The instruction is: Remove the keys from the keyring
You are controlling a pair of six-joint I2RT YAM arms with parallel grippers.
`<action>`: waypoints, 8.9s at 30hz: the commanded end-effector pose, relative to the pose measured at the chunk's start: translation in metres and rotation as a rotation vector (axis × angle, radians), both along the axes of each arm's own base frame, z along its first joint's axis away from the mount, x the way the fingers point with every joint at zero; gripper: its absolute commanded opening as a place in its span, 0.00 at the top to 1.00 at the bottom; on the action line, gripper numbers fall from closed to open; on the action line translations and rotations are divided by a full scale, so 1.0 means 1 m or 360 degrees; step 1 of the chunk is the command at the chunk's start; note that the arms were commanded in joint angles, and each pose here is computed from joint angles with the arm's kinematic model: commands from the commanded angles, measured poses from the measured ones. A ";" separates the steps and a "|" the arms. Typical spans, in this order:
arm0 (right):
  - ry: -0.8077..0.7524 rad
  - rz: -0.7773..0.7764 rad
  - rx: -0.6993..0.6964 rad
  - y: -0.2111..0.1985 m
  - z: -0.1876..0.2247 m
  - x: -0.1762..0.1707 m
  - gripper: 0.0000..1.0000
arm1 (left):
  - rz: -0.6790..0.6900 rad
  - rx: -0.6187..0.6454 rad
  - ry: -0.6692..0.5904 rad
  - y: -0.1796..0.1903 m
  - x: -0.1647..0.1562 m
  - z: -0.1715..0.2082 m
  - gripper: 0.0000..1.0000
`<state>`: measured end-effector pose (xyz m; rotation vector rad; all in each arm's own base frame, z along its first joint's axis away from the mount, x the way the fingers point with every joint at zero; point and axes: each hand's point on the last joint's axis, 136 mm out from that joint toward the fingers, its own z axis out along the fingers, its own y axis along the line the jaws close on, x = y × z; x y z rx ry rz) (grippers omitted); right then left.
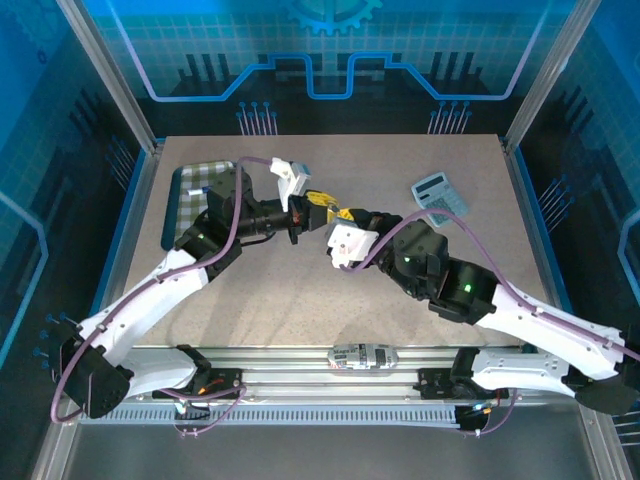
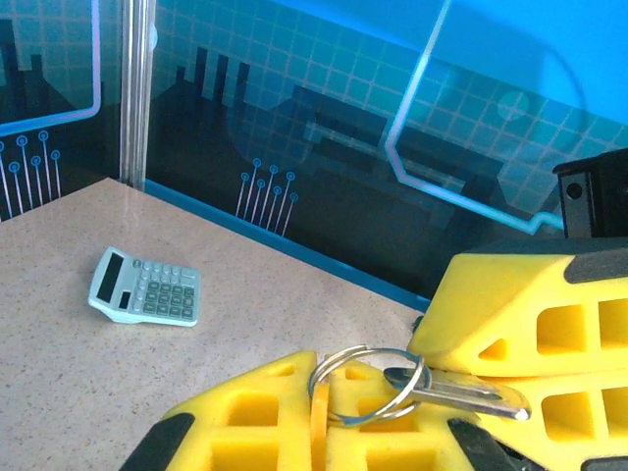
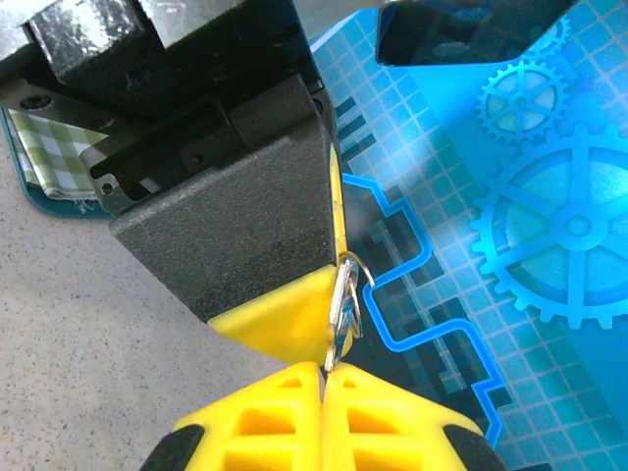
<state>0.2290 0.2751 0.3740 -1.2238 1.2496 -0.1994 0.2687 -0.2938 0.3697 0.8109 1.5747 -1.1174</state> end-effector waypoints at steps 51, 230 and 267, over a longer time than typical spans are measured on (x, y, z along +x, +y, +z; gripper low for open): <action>0.0359 0.0330 0.0462 0.023 0.003 -0.005 1.00 | 0.0041 0.0095 -0.0264 0.026 -0.037 0.006 0.37; 0.1106 0.0784 0.0855 0.007 0.033 -0.016 1.00 | -0.0565 -0.0132 0.0121 0.022 -0.035 0.059 0.60; 0.0993 0.0751 0.0915 -0.003 0.038 -0.013 1.00 | -0.0557 -0.0173 0.0123 0.022 -0.033 0.063 1.00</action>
